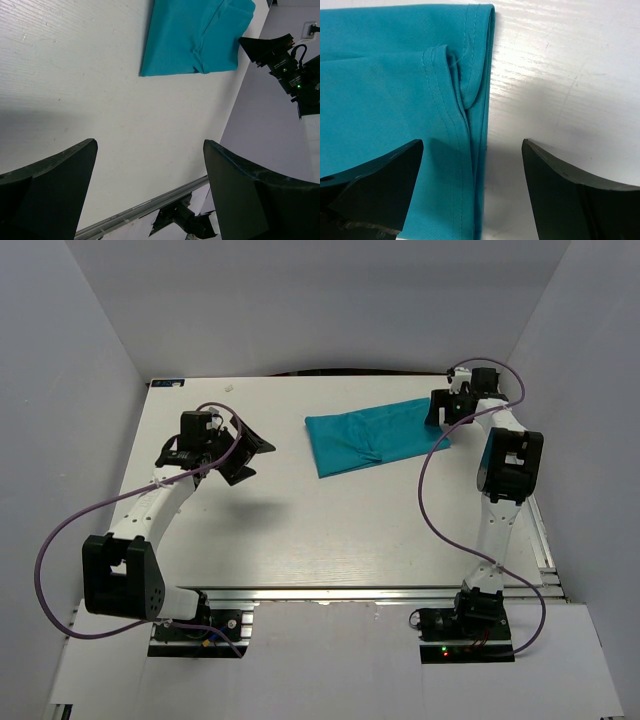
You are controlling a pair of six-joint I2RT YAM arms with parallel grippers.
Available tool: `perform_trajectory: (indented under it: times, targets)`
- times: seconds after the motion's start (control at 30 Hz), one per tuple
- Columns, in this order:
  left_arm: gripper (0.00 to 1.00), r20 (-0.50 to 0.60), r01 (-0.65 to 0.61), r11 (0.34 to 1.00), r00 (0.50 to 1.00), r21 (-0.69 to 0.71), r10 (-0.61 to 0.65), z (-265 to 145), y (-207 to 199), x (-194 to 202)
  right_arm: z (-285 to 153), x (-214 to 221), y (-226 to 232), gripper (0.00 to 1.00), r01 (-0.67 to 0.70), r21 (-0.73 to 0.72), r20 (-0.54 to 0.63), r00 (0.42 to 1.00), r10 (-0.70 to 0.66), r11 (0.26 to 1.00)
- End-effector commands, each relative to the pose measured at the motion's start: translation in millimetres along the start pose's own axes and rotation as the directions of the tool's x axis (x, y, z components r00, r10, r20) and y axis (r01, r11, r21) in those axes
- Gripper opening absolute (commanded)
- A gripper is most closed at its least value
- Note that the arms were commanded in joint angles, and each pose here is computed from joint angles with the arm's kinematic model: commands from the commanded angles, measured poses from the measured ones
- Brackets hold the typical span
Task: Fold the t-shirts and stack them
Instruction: Pick up the 2/3-rectangle-folded T-shirt from the center of the board.
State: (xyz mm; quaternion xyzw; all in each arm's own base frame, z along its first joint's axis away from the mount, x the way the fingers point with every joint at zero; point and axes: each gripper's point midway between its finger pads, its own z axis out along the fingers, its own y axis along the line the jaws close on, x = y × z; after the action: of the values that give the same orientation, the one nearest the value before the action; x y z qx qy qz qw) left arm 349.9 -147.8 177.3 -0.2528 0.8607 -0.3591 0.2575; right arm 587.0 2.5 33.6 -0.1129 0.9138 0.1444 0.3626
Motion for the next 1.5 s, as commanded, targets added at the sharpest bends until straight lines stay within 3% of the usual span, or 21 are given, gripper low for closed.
perform_trajectory:
  times: [0.0,0.27,0.7,0.93,1.17,1.33,1.47]
  targets:
    - [0.98,0.02,-0.011,0.999,1.0,0.044,0.01,-9,-12,-3,4,1,-1,0.86,0.017,-0.007,-0.013,1.0,-0.017,1.0]
    - [0.98,0.021,-0.015,0.999,1.0,0.052,0.014,-9,-16,-6,9,52,25,0.78,-0.049,-0.094,-0.152,0.988,0.035,0.994]
    - [0.98,0.014,-0.016,0.998,1.0,0.056,0.015,-8,-17,-5,12,67,70,0.71,-0.052,-0.188,-0.208,0.978,0.012,0.981]
    - [0.98,0.015,-0.015,0.998,1.0,0.055,0.015,-8,-16,-4,13,72,71,0.65,-0.054,-0.177,-0.217,0.976,0.014,0.983]
    - [0.98,0.018,-0.018,0.998,1.0,0.06,0.017,-9,-17,-6,14,74,63,0.44,-0.044,-0.136,-0.219,0.976,0.013,0.99]
    - [0.98,0.021,-0.019,0.998,1.0,0.063,0.017,-10,-18,-6,12,63,64,0.41,-0.061,-0.148,-0.186,0.982,0.033,0.987]
    - [0.98,0.02,-0.015,0.998,1.0,0.065,0.014,-11,-19,-4,8,52,55,0.12,-0.065,-0.134,-0.152,0.987,0.044,0.989]
